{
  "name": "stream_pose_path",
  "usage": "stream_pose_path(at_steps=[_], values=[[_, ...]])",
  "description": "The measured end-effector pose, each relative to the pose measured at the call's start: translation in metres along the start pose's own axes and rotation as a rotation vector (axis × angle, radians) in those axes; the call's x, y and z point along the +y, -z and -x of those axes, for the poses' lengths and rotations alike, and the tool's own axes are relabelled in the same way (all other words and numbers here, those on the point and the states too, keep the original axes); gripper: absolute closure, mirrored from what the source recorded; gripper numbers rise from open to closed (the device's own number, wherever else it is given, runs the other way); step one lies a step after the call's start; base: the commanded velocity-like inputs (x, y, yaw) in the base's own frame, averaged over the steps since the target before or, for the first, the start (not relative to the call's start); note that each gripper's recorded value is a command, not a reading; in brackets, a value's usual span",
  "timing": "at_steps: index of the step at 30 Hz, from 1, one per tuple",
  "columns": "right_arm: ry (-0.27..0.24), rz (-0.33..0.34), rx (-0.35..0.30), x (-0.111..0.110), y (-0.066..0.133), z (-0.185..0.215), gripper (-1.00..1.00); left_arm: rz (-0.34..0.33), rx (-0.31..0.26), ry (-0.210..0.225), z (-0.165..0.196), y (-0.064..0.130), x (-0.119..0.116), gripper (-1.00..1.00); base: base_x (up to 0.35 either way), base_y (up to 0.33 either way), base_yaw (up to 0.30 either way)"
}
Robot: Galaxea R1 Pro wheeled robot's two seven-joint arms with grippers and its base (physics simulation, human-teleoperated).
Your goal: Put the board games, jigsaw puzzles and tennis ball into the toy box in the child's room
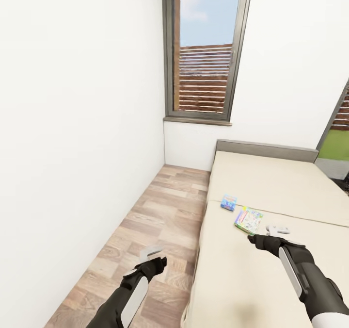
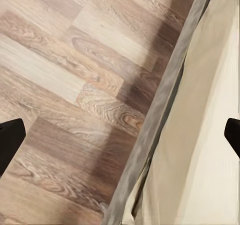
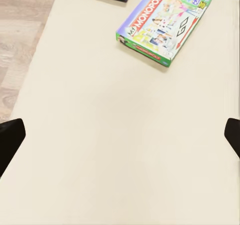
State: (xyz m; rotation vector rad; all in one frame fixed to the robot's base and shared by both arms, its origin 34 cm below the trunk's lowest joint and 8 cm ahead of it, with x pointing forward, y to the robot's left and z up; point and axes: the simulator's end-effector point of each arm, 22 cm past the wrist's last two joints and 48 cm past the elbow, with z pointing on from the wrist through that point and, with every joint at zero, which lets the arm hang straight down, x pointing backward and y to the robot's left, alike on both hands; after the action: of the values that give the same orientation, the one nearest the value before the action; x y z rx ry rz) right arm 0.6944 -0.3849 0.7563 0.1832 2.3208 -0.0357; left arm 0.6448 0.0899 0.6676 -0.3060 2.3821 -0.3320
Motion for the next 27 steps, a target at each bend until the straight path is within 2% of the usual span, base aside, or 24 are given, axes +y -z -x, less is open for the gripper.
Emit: stream_pose_path(at_steps=[6,14,27], values=[[0.001,0.001,0.0,0.0007,-0.0002,-0.0002,-1.0,-0.001,0.0,0.001,0.0,0.0,0.0001,-1.0,0.286,0.203,-0.199],[0.001,0.001,0.001,0.0009,-0.0003,-0.0006,-1.0,-0.002,0.0,0.002,-0.0001,-0.0001,-0.0002,-1.0,0.247,0.217,-0.073],[0.0,0.004,0.002,0.0029,-0.0008,-0.0013,-1.0,-0.004,0.0,-0.005,-0.0005,-0.0002,-0.0017,-1.0,0.071,0.064,-0.016]])
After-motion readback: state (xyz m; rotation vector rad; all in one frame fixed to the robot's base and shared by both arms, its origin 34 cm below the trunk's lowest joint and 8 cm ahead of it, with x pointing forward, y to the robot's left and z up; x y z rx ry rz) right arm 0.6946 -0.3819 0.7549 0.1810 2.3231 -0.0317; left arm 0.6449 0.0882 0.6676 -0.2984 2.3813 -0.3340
